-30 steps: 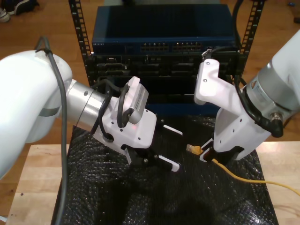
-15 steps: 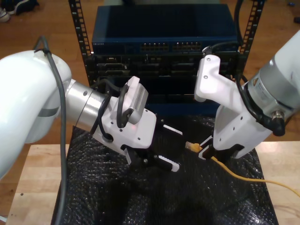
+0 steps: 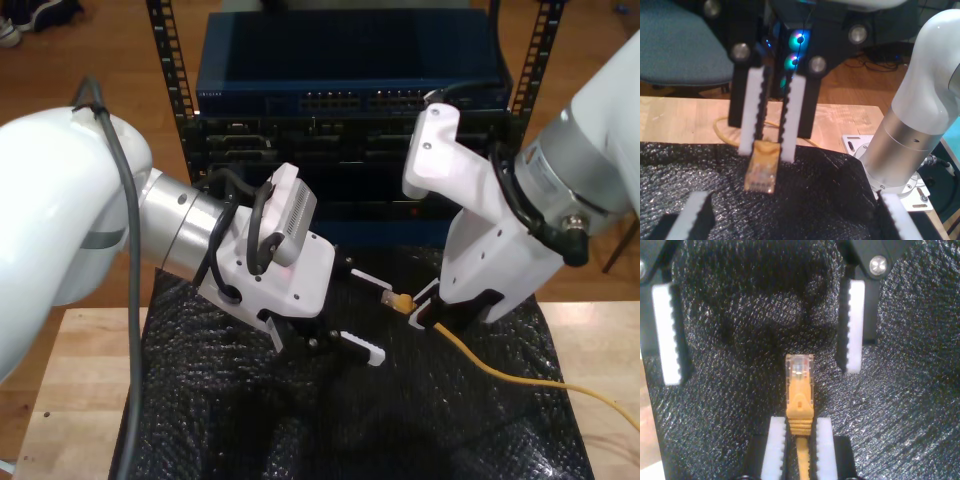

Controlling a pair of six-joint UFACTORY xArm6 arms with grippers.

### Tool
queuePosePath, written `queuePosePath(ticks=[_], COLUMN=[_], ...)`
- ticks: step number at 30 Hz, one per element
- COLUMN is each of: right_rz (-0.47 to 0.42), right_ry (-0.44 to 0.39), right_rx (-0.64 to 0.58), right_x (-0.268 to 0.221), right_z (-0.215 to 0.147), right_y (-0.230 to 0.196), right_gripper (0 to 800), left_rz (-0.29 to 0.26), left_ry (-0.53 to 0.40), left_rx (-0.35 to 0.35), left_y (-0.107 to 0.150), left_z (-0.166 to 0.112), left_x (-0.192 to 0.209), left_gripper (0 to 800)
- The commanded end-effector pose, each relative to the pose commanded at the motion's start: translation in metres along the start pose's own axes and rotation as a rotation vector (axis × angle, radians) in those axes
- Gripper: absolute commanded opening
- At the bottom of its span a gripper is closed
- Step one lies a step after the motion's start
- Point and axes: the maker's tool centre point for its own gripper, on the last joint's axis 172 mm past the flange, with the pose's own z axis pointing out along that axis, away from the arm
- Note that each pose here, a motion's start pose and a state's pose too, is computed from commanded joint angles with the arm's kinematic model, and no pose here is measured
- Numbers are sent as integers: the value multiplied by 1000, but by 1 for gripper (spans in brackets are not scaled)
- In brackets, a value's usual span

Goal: Grab the cable and plug it in

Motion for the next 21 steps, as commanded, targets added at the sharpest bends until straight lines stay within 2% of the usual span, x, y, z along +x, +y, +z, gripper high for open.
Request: queuePosePath(ticks=[21], right_rz=[2], right_ry=[-6], right_rx=[12], right_x=[1], right_z=[4], right_y=[-6], right_gripper=[1], left_rz=[10], left_ry=[-1], left_rx=[7], left_y=[0], left_z=[-2], left_x=[3], left_gripper=[674])
